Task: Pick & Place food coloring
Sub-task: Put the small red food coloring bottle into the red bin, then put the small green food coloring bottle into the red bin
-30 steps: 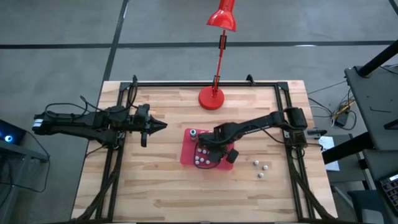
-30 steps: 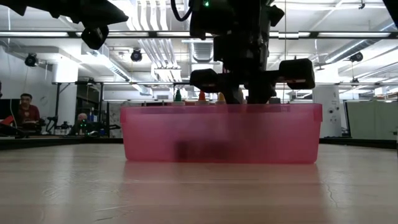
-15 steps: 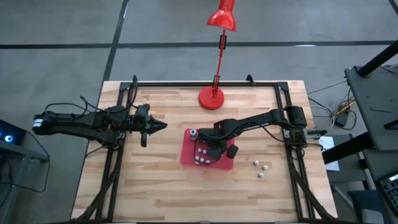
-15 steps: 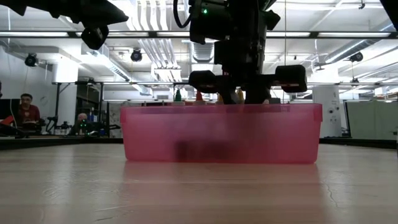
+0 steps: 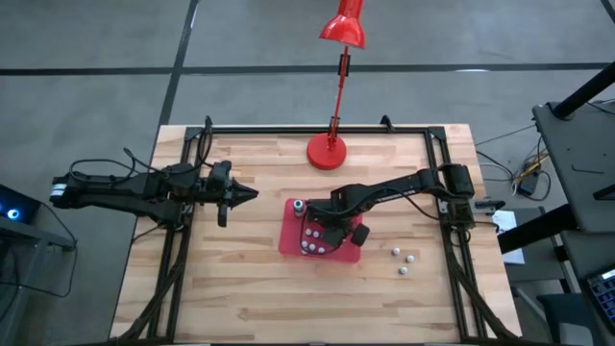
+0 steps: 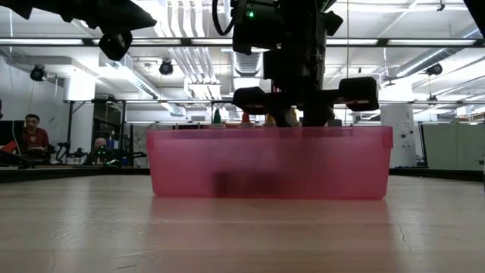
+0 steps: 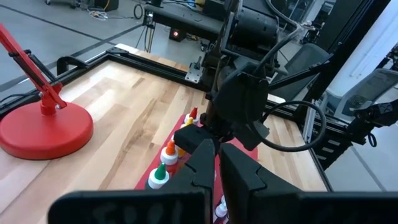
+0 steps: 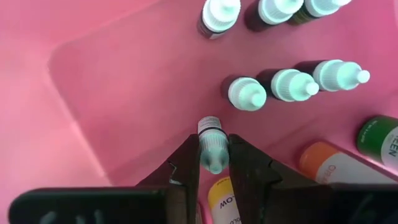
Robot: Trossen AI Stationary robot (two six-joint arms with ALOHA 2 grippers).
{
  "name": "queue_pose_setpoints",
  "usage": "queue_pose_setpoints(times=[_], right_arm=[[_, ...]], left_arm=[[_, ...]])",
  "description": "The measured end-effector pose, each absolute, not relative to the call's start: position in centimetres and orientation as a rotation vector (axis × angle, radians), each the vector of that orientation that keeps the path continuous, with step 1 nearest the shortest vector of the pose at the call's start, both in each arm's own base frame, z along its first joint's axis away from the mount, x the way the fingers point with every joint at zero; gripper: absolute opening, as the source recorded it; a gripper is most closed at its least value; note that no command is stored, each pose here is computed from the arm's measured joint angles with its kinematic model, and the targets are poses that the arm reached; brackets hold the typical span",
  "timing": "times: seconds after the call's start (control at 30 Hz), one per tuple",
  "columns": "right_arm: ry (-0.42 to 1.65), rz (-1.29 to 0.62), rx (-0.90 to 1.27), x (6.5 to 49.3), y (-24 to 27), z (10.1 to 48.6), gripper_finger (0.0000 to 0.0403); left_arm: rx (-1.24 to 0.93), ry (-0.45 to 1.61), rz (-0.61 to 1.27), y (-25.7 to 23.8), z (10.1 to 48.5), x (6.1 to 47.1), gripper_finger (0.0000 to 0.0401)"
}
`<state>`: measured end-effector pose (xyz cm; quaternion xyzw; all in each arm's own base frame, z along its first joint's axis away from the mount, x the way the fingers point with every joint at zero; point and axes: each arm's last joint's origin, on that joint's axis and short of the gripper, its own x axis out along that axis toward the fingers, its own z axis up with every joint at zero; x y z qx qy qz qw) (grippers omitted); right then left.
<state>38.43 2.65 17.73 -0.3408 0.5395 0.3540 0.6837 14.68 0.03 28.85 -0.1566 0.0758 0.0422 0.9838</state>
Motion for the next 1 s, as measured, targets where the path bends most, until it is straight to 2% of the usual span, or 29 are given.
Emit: queue_pose_setpoints(times=[0.43, 0.83, 1.0], right_arm=[[1.221, 0.761, -0.726, 38.46, 2.65, 17.74, 0.01], [1.216, 0.755, -0.724, 38.53, 2.65, 17.94, 0.0093], [1.195, 0.74, -0.726, 38.92, 2.68, 18.55, 0.0101]], left_arm=[[-0.314, 0.152, 0.087, 0.04, 28.85, 14.69, 0.0], [-0.314, 0.152, 0.086, 0.03, 28.85, 14.69, 0.0], [-0.314, 0.152, 0.086, 0.04, 28.85, 14.69, 0.0]])
